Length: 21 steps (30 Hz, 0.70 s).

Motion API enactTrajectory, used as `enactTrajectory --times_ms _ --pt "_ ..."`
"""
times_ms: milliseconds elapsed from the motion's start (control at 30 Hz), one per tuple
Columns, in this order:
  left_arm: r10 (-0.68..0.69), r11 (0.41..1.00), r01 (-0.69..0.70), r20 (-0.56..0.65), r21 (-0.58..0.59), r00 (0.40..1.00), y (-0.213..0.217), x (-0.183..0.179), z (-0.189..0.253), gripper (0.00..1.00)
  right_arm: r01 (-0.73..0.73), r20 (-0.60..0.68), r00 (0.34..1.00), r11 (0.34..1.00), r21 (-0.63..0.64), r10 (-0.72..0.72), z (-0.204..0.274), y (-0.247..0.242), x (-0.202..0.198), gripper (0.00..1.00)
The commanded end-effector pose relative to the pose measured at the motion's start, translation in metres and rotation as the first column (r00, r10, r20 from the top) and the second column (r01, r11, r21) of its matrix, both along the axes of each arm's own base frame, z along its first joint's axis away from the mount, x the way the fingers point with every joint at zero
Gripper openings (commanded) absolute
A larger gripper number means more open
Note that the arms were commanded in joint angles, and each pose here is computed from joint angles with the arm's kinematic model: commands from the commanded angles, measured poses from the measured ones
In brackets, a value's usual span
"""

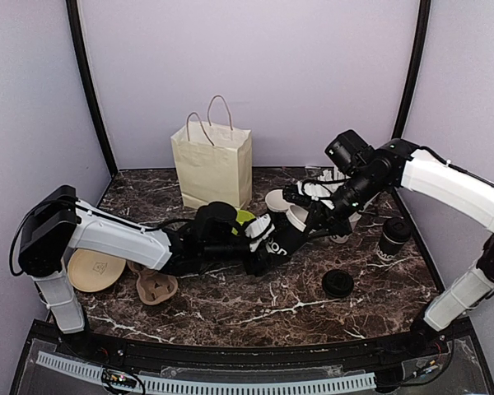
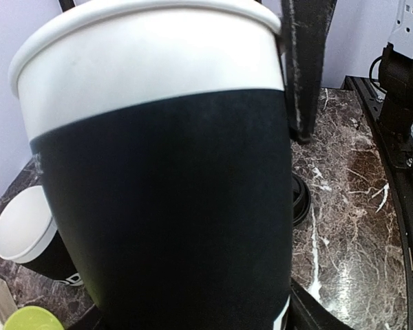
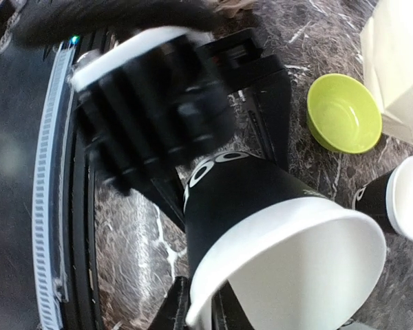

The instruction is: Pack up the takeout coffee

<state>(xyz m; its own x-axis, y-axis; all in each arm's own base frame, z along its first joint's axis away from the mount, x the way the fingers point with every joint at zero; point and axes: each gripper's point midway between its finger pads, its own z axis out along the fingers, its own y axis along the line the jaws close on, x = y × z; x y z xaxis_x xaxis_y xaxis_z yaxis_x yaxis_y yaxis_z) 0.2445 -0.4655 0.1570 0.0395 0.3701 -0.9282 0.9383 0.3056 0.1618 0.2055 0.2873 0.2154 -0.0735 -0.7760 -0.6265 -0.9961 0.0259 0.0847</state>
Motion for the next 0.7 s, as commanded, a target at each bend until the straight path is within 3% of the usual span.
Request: enactTrajectory --times_ms 0,200,367,533,667 --pt "0.033 0.998 -0.032 0.014 -0.063 0.999 0.009 0.0 0.026 0.74 0.008 0.049 0.999 1.0 0.006 -0.008 0.01 0.007 0.006 0.0" --pt "0.134 0.991 -0.134 -0.005 0.024 0.991 0.054 -0.006 0.021 0.9 0.033 0.127 0.992 0.996 -0.079 -0.023 0.0 0.005 0.018 0.0" --pt "0.324 0.946 -0.324 -0.007 -0.027 0.946 0.119 -0.005 0.062 0.99 -0.025 0.17 0.984 0.984 -0.175 0.056 -0.025 0.023 0.01 0.0" --pt "0.602 0.793 -0.602 -0.026 -0.097 0.798 0.194 0.027 0.1 0.99 -0.097 0.188 0.97 0.958 -0.271 0.151 -0.054 0.052 -0.004 0.0" --pt "0.688 0.703 -0.683 -0.054 -0.197 0.724 0.227 0.034 0.117 0.99 -0.138 0.206 0.952 0.917 -0.373 0.227 -0.078 0.063 -0.017 0.0"
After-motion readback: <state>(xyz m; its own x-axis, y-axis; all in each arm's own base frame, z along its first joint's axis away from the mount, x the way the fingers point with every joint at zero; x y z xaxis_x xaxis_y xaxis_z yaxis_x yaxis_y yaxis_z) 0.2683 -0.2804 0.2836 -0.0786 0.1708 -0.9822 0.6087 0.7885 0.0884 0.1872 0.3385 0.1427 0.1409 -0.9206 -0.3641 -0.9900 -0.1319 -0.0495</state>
